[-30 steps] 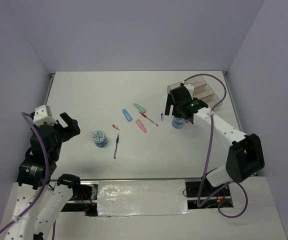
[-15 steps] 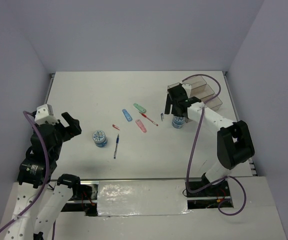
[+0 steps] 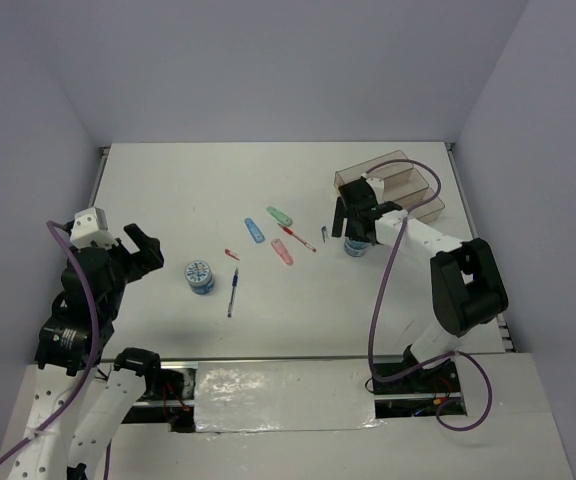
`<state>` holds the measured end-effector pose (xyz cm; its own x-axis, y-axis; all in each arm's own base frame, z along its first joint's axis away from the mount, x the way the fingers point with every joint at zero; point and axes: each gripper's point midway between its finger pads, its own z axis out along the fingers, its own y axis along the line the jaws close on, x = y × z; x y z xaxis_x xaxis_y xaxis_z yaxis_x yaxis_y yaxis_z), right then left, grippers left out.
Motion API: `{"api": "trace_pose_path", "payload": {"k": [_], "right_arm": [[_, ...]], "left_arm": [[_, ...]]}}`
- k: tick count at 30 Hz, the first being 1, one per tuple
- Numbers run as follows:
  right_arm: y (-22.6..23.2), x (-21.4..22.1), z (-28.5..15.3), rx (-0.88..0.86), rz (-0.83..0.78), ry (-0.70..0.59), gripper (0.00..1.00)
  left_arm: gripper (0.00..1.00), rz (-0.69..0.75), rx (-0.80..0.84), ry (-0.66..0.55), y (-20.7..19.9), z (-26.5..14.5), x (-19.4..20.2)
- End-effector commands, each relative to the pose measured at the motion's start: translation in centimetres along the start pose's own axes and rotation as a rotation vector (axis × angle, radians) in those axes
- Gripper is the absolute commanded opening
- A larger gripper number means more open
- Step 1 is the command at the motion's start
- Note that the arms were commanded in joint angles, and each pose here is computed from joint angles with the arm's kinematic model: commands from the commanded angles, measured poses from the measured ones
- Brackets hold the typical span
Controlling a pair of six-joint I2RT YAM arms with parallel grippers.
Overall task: Sort the stationery into containers
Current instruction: Pick up the stationery from the center of the board, then place the stationery in the storage box.
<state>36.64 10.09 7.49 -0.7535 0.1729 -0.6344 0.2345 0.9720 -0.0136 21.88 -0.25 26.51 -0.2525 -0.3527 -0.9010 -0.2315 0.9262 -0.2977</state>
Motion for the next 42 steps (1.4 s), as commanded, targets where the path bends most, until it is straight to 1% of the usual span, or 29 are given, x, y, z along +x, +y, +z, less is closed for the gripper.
{"api": "trace_pose_path", "payload": {"k": [1,4,7,9,10,12,15,16,17,18,19,20,23,26,28,29,30,31,32,33,34,35,36,37,38,39,40,41,42], "right_arm": [[-0.3,-0.4,0.9,-0.007,0.028,-0.018,1.00],[-0.3,-0.1,1.3,-0.014,0.023,-0.008,0.98],[-0.3,-0.2,1.4,-0.019,0.017,-0.017,0.92],[-0.2,-0.6,1.3,-0.026,0.017,-0.028,0.83],[-0.2,-0.6,1.3,-0.029,0.013,-0.029,0.76],[-0.1,-0.8,1.4,-0.038,0.006,-0.034,0.70],[0.2,-0.8,1.3,-0.061,-0.009,-0.022,0.53],[0.4,-0.7,1.2,-0.073,-0.011,-0.020,0.40],[0.9,-0.6,0.9,-0.107,-0.015,-0.014,0.31],[1.2,-0.7,0.6,-0.129,-0.015,-0.014,0.19],[1.6,-1.0,-0.2,-0.158,-0.011,-0.026,0.02],[2.5,-1.1,-1.0,-0.213,-0.012,-0.022,0.01],[4.7,-3.5,-5.0,-0.396,-0.018,-0.083,0.00],[5.3,-6.9,-8.2,-0.494,-0.001,-0.158,0.00],[4.7,-10.7,-9.7,-0.483,0.019,-0.234,0.00],[4.1,-11.3,-8.9,-0.436,0.008,-0.229,0.00],[3.3,-14.2,-9.4,-0.380,0.025,-0.293,0.00],[2.3,-15.9,-8.8,-0.340,0.040,-0.312,0.00],[1.9,-15.9,-6.1,-0.292,0.032,-0.269,0.00],[2.0,-18.8,-6.3,-0.289,0.044,-0.315,0.00],[0.9,-20.4,-5.3,-0.252,0.060,-0.328,0.00],[0.9,-19.9,-2.0,-0.208,0.041,-0.271,0.00],[0.9,-23.1,-2.4,-0.201,0.049,-0.329,0.00],[0.4,-24.3,-1.7,-0.159,0.049,-0.347,0.00],[-0.2,-24.3,0.9,-0.110,0.035,-0.322,0.00],[-0.2,-26.7,0.5,-0.104,0.044,-0.375,0.00],[-0.4,-26.8,2.5,-0.081,0.038,-0.365,0.00],[-0.7,-28.7,2.2,-0.078,0.060,-0.408,0.00],[-0.9,-29.2,2.7,-0.075,0.063,-0.418,0.00]], "left_arm": [[0.99,0.014,0.026,-0.030,-0.6,0.3,-0.8],[0.99,0.014,0.027,-0.029,-0.6,0.3,-0.8],[0.99,0.016,0.028,-0.027,-0.7,0.3,-0.8],[0.99,0.017,0.028,-0.023,-0.7,0.4,-0.7],[0.99,0.018,0.027,-0.022,-0.7,0.4,-0.7],[0.99,0.018,0.029,-0.021,-0.7,0.5,-0.7],[0.99,0.018,0.032,-0.018,-0.8,0.5,-0.6],[0.99,0.022,0.032,-0.015,-0.8,0.6,-0.6],[0.99,0.020,0.034,-0.017,-0.8,0.6,-0.6],[0.99,0.023,0.036,-0.011,-0.9,0.6,-0.5],[0.99,0.022,0.034,-0.009,-0.9,0.7,-0.5],[0.99,0.024,0.035,-0.009,-0.9,0.7,-0.5],[0.99,0.027,0.036,-0.003,-1.0,0.8,-0.4],[0.99,0.025,0.036,-0.003,-1.0,0.8,-0.4],[0.99,0.025,0.034,-0.006,-0.9,0.8,-0.5],[0.99,0.024,0.035,-0.009,-0.9,0.8,-0.5],[0.99,0.023,0.035,-0.010,-0.9,0.7,-0.5],[0.99,0.023,0.035,-0.012,-0.9,0.6,-0.5],[0.99,0.023,0.034,-0.015,-0.9,0.6,-0.6],[0.99,0.021,0.036,-0.018,-0.8,0.5,-0.6],[0.99,0.020,0.033,-0.022,-0.8,0.4,-0.7],[0.99,0.020,0.032,-0.024,-0.7,0.4,-0.7],[0.99,0.017,0.033,-0.027,-0.7,0.3,-0.8],[0.99,0.018,0.034,-0.030,-0.7,0.3,-0.8],[0.99,0.019,0.034,-0.027,-0.7,0.3,-0.8],[0.99,0.018,0.035,-0.029,-0.8,0.3,-0.8],[0.99,0.019,0.040,-0.028,-0.9,0.3,-0.8],[0.99,0.023,0.048,-0.024,-1.0,0.3,-0.7],[0.99,0.025,0.052,-0.018,-1.1,0.4,-0.6]]}}
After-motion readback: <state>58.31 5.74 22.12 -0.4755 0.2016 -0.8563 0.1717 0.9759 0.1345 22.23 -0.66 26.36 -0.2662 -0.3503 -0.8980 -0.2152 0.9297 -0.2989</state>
